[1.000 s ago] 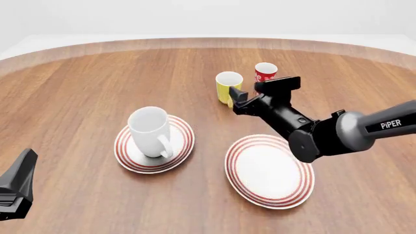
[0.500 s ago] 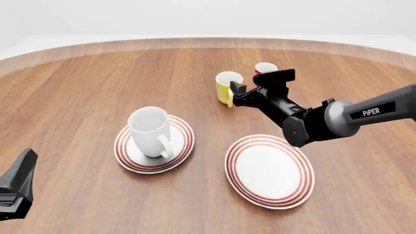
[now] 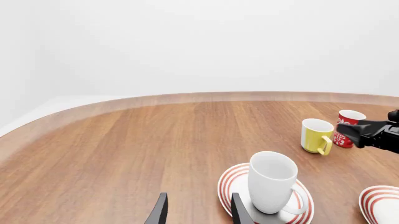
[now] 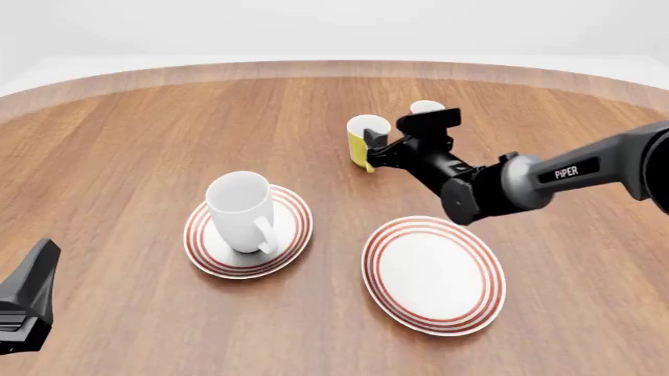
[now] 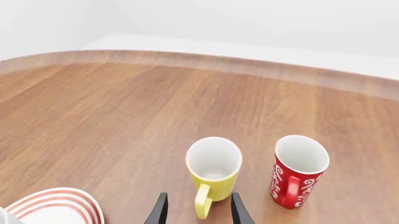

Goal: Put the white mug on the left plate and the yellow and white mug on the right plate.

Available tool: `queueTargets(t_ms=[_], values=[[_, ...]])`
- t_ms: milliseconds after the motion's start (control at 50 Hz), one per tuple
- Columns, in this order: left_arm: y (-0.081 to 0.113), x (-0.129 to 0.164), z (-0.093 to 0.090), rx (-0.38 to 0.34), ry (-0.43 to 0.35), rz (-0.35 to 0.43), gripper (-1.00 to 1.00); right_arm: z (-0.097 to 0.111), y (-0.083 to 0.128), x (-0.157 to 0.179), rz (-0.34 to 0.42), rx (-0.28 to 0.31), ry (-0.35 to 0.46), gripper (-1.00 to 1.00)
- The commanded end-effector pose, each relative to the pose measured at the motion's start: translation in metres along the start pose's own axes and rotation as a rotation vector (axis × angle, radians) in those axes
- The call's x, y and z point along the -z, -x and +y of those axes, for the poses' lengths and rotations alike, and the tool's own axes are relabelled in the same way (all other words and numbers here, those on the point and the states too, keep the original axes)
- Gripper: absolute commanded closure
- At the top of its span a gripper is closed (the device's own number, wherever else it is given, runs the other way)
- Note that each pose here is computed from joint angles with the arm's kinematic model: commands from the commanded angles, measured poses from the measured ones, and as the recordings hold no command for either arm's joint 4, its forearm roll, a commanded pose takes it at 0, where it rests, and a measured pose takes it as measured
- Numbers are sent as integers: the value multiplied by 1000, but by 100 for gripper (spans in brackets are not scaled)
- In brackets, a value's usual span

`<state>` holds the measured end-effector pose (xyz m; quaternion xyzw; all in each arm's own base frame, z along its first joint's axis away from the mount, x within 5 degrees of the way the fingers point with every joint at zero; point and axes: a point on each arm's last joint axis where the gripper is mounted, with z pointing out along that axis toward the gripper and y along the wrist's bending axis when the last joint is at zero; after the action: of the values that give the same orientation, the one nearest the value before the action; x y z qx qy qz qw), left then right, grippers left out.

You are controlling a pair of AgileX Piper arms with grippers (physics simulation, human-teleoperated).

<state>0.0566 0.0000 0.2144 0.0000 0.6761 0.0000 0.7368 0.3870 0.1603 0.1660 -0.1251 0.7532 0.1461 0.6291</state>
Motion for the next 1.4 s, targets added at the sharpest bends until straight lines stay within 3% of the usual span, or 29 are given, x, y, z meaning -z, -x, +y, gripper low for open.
queueTargets(t_ms=[20,1400], values=[[0,0,0,0,0,0,-100,4,-5,-11,17,-7,8,-100],[0,0,0,0,0,0,-100,-1,-38,-47,143,-59,-10,-100]])
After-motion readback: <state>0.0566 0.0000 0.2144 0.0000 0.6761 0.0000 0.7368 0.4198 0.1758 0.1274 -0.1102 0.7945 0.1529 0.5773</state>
